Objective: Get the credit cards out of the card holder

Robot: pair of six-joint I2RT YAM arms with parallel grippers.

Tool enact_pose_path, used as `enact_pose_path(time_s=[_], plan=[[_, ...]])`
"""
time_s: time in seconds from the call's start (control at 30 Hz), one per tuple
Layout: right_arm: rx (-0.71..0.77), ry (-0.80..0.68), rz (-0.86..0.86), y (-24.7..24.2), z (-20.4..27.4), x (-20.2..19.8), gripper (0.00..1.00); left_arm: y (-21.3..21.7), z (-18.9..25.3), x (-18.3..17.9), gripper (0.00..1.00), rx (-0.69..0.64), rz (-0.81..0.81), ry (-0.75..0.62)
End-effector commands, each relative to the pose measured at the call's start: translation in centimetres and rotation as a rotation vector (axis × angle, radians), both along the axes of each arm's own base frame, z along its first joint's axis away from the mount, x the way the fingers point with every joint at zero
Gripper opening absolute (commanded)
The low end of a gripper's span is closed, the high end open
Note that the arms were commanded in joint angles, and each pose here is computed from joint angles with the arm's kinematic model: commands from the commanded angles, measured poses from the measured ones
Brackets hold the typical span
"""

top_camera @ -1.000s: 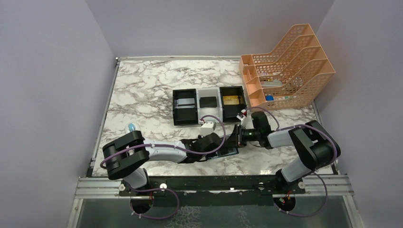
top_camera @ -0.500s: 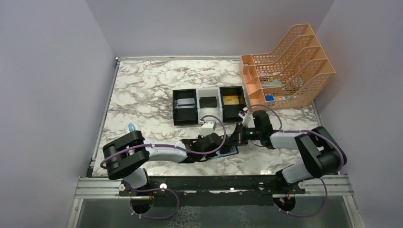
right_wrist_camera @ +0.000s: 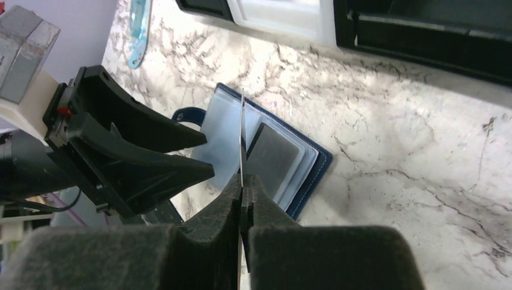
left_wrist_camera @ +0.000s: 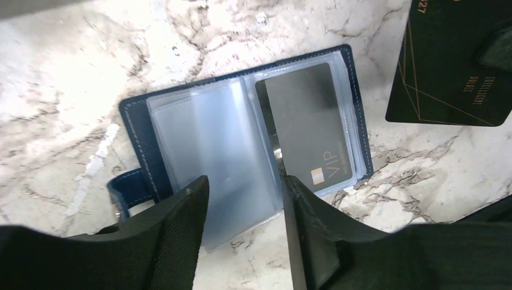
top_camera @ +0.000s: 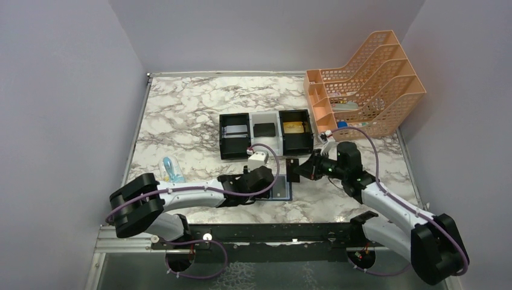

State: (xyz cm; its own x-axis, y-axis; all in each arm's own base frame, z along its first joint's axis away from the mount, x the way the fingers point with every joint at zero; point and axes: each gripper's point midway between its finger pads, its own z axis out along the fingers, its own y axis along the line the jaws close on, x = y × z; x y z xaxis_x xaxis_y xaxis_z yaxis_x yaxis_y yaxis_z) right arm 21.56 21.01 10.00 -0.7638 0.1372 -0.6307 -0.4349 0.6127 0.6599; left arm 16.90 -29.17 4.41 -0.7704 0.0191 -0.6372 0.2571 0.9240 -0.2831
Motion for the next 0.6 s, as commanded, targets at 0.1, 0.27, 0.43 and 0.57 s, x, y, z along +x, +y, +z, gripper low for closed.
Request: enact_pose_path(time_s=[0.1,0.27,0.43,0.57], plan=[[0.027,-0.27,-0.048,-0.9,4.2,1.1,0.01,2.0,4.1,1.5,0.68,-0.008,-0.035,-0.077],[0.008,-0.428,-0.068,-1.2,7.0,2.5,0.01,5.8,6.3,3.9,0.81,-0.053,0.036,-0.095],[-0.092,-0.506,-0.033,0.2,8.0,4.3,0.01,10.8,8.8,5.4,0.99,-0.05,0.174,-0.13],[-0.275,-0.654,0.018,2.7,8.6,5.9,0.01,16.0,9.4,6.5,0.99,0.086,0.314,-0.136]])
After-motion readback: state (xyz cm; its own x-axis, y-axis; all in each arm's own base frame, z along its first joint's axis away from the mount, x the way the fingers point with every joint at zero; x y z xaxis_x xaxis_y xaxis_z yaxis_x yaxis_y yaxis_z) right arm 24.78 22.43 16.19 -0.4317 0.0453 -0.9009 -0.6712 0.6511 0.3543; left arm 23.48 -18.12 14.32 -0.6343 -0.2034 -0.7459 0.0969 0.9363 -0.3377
